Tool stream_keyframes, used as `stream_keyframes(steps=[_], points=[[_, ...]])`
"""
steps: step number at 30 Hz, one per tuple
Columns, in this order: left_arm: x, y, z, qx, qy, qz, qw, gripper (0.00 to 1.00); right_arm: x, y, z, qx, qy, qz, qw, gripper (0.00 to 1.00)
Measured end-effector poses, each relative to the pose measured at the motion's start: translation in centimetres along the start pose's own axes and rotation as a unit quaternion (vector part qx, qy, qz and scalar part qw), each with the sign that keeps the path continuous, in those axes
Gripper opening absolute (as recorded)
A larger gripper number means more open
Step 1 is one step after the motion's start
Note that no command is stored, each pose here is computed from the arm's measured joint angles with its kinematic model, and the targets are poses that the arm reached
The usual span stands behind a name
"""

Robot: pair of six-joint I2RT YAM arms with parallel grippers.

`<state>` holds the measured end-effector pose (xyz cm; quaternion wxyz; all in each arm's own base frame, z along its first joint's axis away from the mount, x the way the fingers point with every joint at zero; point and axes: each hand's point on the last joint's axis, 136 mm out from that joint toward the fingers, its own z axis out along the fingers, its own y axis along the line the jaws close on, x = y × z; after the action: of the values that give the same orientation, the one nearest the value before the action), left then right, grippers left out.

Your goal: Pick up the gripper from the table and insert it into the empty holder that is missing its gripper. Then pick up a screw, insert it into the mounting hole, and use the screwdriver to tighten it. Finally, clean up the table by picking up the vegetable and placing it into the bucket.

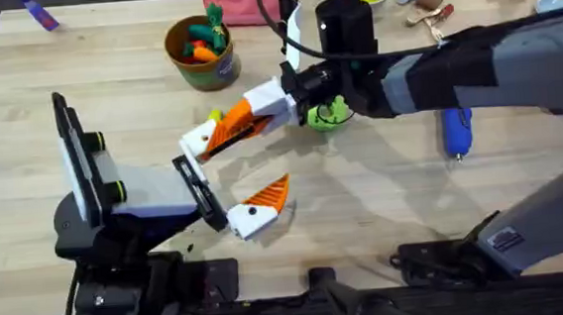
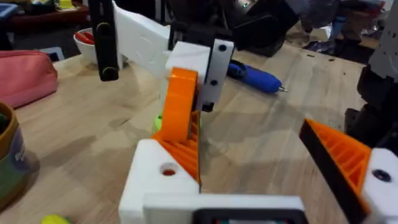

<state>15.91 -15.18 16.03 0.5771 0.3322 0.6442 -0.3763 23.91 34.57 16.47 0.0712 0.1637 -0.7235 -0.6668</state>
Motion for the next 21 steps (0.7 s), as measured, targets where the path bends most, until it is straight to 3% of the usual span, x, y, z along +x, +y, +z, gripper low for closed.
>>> stream_keyframes(steps=[21], points=[[0.01,-0.16,0.0,0.005,0.0,0.0,1.0,0.985,0.46,0.19,0.24,-0.005,0.012,0.002,1.0,0.008]])
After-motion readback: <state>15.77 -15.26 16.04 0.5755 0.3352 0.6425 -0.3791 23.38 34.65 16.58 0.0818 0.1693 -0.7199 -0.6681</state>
